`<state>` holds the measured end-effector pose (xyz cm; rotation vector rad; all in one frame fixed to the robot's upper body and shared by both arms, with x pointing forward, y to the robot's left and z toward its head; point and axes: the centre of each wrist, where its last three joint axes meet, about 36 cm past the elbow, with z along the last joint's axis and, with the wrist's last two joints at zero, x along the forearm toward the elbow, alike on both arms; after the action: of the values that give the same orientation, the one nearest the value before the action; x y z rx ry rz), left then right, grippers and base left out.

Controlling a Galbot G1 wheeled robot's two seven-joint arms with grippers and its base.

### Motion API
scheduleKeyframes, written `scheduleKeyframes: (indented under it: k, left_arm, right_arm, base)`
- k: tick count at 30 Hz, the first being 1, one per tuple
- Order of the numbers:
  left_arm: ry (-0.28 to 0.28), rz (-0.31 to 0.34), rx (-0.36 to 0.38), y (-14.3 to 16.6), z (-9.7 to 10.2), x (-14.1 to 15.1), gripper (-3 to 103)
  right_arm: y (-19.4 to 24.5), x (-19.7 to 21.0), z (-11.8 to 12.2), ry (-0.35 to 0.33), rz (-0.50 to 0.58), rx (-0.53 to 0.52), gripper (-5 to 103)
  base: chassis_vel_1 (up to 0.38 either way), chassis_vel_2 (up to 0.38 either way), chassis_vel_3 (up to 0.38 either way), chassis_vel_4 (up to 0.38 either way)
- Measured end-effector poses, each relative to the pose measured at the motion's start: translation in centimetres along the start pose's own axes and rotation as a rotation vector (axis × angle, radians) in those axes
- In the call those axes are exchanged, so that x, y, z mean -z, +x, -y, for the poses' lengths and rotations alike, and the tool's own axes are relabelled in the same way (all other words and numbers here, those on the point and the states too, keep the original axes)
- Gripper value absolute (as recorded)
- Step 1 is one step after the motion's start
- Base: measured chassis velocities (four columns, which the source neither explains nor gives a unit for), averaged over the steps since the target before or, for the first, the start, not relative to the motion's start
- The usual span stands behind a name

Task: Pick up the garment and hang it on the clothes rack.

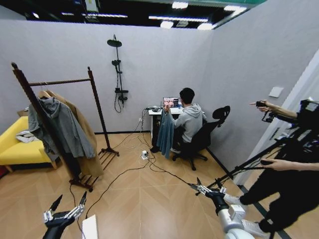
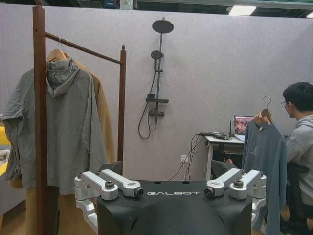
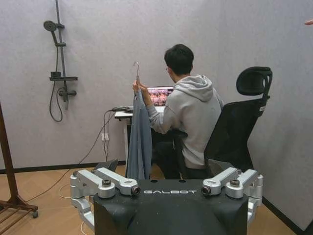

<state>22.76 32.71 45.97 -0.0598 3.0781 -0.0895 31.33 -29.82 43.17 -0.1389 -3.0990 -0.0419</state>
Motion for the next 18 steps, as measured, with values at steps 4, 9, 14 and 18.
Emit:
scheduleKeyframes:
  k: [4,9,14,18]
  left_arm:
    - [0.0,0.0,0.0,0.0,0.0,0.0,100]
    - [0.0,0.0,0.0,0.0,0.0,0.0,100]
    - [0.0,0.0,0.0,0.0,0.0,0.0,100]
    - [0.0,0.0,0.0,0.0,0.0,0.0,100]
  right_arm:
    - [-0.1,2.9,-0.7,0.023,0.039,0.081,100]
    - [-0.6,5.1,-1.5,0.037,0.043,0.141,100]
    - [-0.5,4.2,-1.1,0.032,0.028,0.15,100]
    - [-0.5,4.1,-0.7,0.038,0.04,0.153,100]
  base:
    - [0.0,0.0,0.0,0.0]
    - [0.0,0.0,0.0,0.0]
    - [0.0,0.0,0.0,0.0]
    - [0.0,0.0,0.0,0.0]
